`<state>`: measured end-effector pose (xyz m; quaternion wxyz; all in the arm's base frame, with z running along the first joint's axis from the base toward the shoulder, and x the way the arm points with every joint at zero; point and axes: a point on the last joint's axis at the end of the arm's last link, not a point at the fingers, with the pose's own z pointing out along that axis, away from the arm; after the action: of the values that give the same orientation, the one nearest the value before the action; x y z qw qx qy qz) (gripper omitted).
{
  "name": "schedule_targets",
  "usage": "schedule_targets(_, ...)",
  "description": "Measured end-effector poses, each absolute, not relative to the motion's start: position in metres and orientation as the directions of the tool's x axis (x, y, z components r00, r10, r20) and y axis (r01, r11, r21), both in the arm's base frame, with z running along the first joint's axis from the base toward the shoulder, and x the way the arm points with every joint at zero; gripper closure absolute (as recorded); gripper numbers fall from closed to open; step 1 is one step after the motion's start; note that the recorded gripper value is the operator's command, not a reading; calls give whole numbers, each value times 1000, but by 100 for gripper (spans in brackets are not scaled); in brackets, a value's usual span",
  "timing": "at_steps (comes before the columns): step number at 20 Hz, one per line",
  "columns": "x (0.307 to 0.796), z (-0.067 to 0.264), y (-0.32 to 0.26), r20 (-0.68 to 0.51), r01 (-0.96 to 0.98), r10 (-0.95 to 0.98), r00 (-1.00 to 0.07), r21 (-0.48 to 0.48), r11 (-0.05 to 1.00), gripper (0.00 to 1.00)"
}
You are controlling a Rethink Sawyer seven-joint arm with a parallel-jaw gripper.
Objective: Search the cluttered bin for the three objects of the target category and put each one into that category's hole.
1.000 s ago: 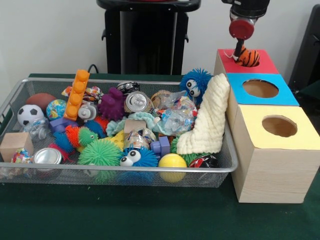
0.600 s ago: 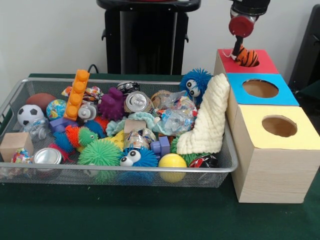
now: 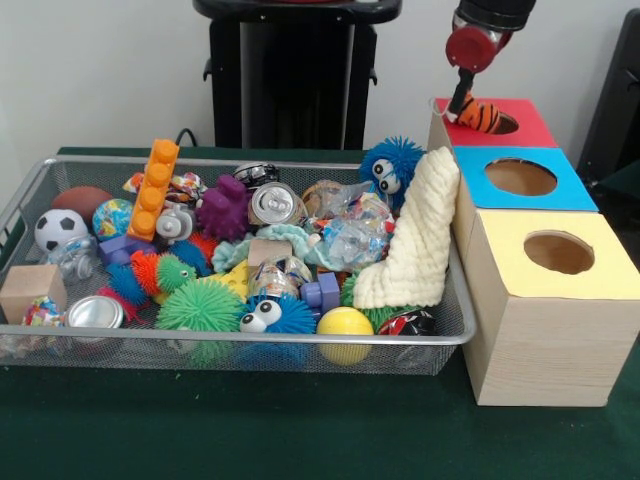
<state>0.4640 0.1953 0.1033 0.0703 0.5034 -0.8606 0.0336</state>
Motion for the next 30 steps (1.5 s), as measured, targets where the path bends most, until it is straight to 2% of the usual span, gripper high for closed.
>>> schedule_targets(14, 468, 99, 213, 278, -832, -792, -544, -57, 552, 100)
schedule_targets(22, 472, 98, 216, 300, -783, -735, -608, -73, 617, 100)
schedule_targets(30, 480, 97, 214, 289, -738, -697, -656, -50, 673, 100)
